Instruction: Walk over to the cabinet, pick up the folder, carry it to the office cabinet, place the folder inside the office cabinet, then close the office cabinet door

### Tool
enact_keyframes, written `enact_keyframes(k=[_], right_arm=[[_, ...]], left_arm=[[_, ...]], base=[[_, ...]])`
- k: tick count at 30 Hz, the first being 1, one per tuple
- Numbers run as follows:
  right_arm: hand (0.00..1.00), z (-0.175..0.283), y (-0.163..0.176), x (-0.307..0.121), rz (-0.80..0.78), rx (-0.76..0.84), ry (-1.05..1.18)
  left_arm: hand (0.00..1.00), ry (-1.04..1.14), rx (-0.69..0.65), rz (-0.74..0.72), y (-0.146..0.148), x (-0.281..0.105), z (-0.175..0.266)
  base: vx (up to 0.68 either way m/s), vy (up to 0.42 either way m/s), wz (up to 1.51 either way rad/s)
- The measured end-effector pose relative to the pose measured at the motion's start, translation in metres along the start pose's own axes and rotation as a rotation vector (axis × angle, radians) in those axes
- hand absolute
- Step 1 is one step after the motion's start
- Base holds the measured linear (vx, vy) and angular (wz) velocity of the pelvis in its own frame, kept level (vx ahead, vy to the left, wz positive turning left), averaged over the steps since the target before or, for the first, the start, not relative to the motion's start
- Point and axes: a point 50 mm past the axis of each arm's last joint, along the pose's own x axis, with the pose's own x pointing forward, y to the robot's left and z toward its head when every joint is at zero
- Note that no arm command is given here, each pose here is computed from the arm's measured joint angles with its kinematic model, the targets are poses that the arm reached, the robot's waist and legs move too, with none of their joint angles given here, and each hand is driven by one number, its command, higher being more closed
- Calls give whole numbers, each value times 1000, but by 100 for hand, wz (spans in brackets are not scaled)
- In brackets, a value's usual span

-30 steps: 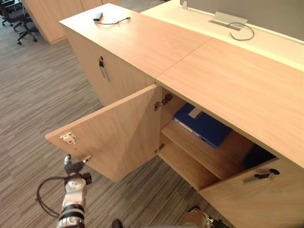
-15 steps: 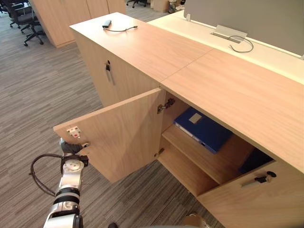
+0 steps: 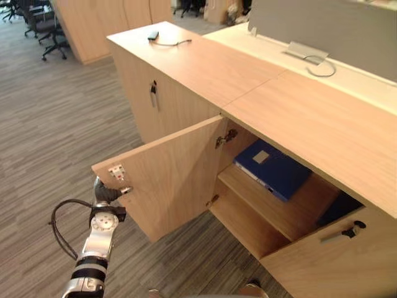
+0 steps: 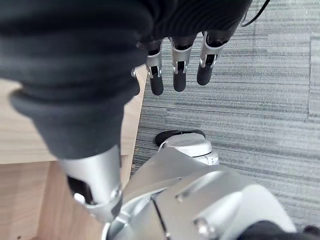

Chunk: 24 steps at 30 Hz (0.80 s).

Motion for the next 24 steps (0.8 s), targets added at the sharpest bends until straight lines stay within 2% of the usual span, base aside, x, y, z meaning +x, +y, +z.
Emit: enact_keyframes(k=[2, 5, 8, 11, 13, 17, 19, 21, 24], right_arm=[[0, 5, 6, 0, 17, 38, -24], [0, 11, 13, 0, 72, 68, -53], [0, 8, 6, 1, 42, 57, -13], [0, 6, 7, 2, 32, 25, 11], [0, 6, 7, 2, 32, 3, 15], [0, 12, 2, 3, 17, -43, -6], [0, 12, 1, 3, 7, -41, -6], [0, 11, -2, 3, -5, -42, -4], [0, 9, -4, 3, -14, -44, 0]], left_arm=[[0, -8, -3, -18, 0, -9, -2], [0, 7, -102, -88, -8, -33, -11], [0, 62, -290, -183, -33, -66, -21], [0, 110, -388, -244, -51, -81, -24], [0, 112, -388, -293, -60, -85, -22], [0, 77, -392, -552, -106, -107, -5], [0, -35, -381, -752, -136, -112, 25], [0, -109, -418, -811, -151, -108, 51], [0, -244, -414, -980, -167, -117, 80]], base=[[-227, 271, -107], [-206, 216, -72], [-95, 184, -78], [-102, 116, -98], [-126, -51, -76], [-58, -131, -61], [0, -99, -60], [48, -40, -65], [133, 5, -80]])
